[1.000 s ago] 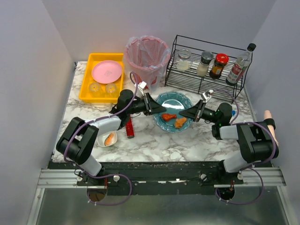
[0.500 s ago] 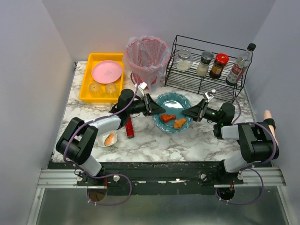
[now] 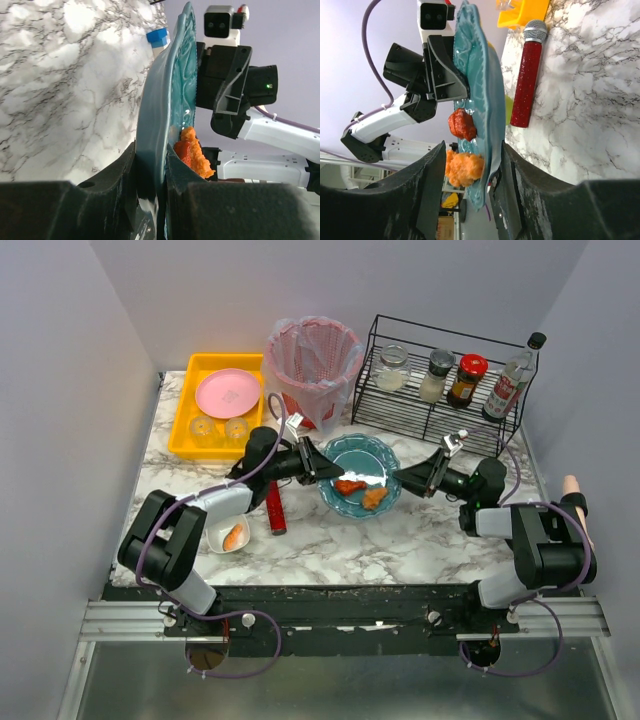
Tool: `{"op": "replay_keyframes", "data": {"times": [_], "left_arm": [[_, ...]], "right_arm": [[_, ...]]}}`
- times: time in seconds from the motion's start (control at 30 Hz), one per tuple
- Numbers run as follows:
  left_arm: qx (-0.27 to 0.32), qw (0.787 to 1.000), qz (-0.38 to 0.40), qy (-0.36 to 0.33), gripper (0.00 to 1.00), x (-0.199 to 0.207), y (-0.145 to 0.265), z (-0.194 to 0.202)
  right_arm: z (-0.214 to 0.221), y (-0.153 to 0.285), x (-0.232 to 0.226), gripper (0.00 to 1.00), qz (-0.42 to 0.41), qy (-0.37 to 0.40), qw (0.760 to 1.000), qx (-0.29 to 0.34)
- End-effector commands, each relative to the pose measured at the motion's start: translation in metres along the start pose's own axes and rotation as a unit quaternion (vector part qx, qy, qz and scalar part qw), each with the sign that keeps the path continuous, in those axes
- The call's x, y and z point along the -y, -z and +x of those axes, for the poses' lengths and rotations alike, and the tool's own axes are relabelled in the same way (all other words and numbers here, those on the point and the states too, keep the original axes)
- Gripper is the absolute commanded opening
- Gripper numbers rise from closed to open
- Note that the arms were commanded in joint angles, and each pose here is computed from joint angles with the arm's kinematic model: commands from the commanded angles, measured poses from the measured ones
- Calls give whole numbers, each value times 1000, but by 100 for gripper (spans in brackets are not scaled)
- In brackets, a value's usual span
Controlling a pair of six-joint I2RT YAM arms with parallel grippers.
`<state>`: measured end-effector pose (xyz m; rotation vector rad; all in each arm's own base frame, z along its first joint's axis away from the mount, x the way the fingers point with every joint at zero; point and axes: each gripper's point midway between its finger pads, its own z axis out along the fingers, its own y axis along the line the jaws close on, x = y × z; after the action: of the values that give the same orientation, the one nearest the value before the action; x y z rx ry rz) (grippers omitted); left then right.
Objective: Clear the kitchen counter
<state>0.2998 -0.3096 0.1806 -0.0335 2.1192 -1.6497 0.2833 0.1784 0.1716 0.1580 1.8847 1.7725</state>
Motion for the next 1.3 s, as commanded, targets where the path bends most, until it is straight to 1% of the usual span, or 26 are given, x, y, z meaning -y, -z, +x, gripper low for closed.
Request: {"op": "replay_keyframes", "data": {"times": [0.0,0.13,0.23,0.27,0.3,0.43,0.47,0.57,0.67,0.8,0.97,1.1,1.27], "left_arm": [[24,997,62,-45,0,51,13,-22],[30,996,61,-50,0,55,20,-28],[39,996,57,-57,0,59,26,-36],[40,996,57,-58,0,63,28,-38],[43,996,56,-62,0,66,30,-40],[51,994,56,-73,0,78,36,-48],[53,994,54,-76,0,80,38,-51],[62,993,50,-86,0,88,43,-64],[86,991,46,-96,0,98,51,-89],[122,985,55,-107,0,124,58,-136],[150,980,59,-120,0,148,54,-184],[178,977,64,-99,0,151,49,-218],[210,972,80,-68,0,149,41,-252]], "right_arm": [[0,3,-4,59,-3,24,1000,-4],[-8,8,4,61,21,32,999,12],[-13,10,13,61,62,44,997,21],[-13,12,24,61,94,46,994,22],[-18,13,23,61,107,75,991,29],[-29,24,30,62,190,94,976,48],[-34,26,31,62,202,102,972,59],[-36,29,26,62,210,108,970,67],[-34,30,24,62,209,104,970,67],[-31,30,27,62,210,95,971,64],[-27,33,29,62,215,95,970,67],[-25,36,28,62,220,101,968,72],[-20,39,28,62,222,98,967,73]]}}
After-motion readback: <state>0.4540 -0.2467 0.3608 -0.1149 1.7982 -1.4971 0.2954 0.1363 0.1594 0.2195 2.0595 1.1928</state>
